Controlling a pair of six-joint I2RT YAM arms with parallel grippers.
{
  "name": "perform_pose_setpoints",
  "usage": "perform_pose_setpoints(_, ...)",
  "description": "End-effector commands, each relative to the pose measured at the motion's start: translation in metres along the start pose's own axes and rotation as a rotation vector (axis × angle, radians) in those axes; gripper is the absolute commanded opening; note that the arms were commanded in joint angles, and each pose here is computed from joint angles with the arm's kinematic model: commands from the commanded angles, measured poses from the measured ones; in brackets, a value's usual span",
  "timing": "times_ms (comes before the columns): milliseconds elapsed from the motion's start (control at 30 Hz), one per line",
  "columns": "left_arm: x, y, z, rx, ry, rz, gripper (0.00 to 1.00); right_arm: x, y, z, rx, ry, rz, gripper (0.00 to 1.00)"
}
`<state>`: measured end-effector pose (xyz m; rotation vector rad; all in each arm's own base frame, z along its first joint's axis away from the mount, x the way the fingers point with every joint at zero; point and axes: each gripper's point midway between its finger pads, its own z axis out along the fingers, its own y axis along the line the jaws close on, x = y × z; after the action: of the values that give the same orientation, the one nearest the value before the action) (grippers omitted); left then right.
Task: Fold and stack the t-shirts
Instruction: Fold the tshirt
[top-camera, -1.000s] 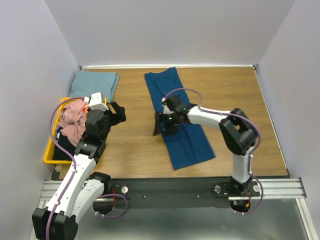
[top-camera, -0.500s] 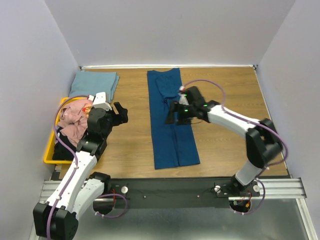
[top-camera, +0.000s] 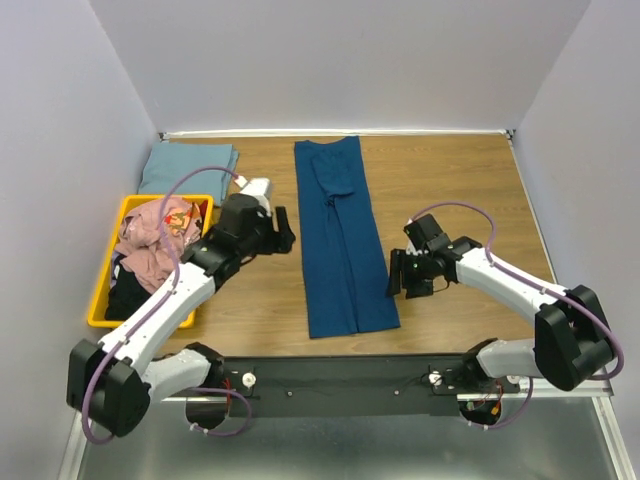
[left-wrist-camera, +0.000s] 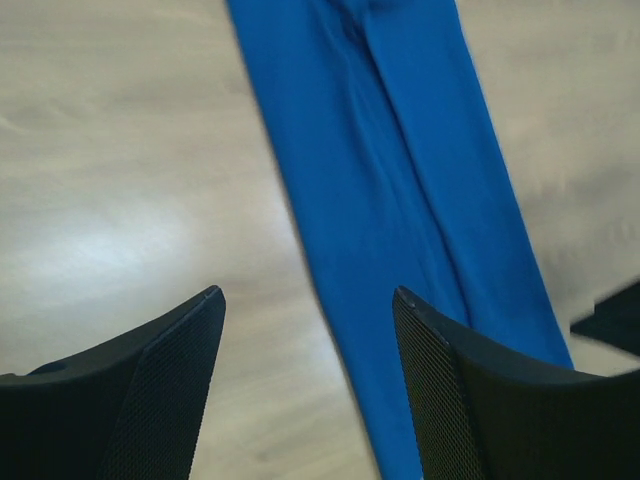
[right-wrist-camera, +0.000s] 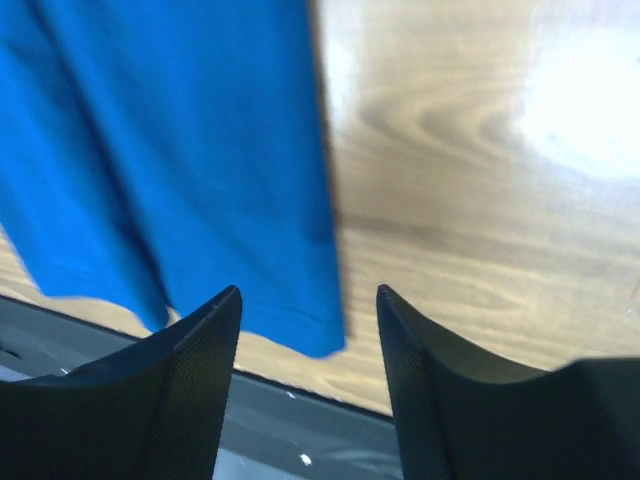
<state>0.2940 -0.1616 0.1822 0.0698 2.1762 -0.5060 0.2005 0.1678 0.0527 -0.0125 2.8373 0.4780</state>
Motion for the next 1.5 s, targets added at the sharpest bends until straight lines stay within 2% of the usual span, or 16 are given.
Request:
perform_pose_setpoints(0, 0.070, -0.007, -0.005, -0.044, 0.267, -0.047, 0.75, 0.037, -0.008, 0.002, -0.008, 0.131, -0.009, 0.61)
perform_pose_setpoints(100, 0.093, -0.010, -0.010, -0.082, 0.323, -0.054, 0.75, 0.057, -0.008, 0.004, -0.042, 0.200, 0.000, 0.57)
perform_pose_setpoints(433, 0.153, -0.033, -0.025, -0.058, 0.499, -0.022, 0.74, 0.076, -0.013, 0.006, -0.036, 0.256, 0.044, 0.49)
perform_pose_setpoints(667, 0.168, -0.038, -0.027, -0.058, 0.550, -0.012, 0.74, 0.078, -0.012, 0.014, -0.042, 0.285, 0.048, 0.47)
perform_pose_setpoints(933, 0.191, -0.051, -0.030, -0.021, 0.642, 0.011, 0.74, 0.081, -0.016, 0.022, -0.011, 0.308, 0.051, 0.39)
perform_pose_setpoints(1000, 0.196, -0.054, -0.031, -0.015, 0.666, 0.015, 0.74, 0.082, -0.016, 0.023, -0.010, 0.311, 0.049, 0.35)
perform_pose_setpoints(1067, 0.204, -0.055, -0.032, -0.019, 0.696, 0.020, 0.75, 0.080, -0.015, 0.023, -0.015, 0.310, 0.045, 0.25)
perform_pose_setpoints(1200, 0.216, -0.057, -0.036, -0.035, 0.748, 0.022, 0.74, 0.078, -0.014, 0.023, -0.015, 0.300, 0.036, 0.16)
perform_pose_setpoints(1233, 0.217, -0.056, -0.037, -0.041, 0.757, 0.023, 0.74, 0.078, -0.013, 0.023, -0.017, 0.300, 0.032, 0.07)
perform_pose_setpoints(1300, 0.221, -0.056, -0.036, -0.056, 0.770, 0.021, 0.74, 0.077, -0.013, 0.022, -0.015, 0.293, 0.028, 0.01)
perform_pose_setpoints(1467, 0.229, -0.054, -0.033, -0.096, 0.805, 0.018, 0.71, 0.077, -0.010, 0.021, -0.020, 0.284, 0.015, 0.01)
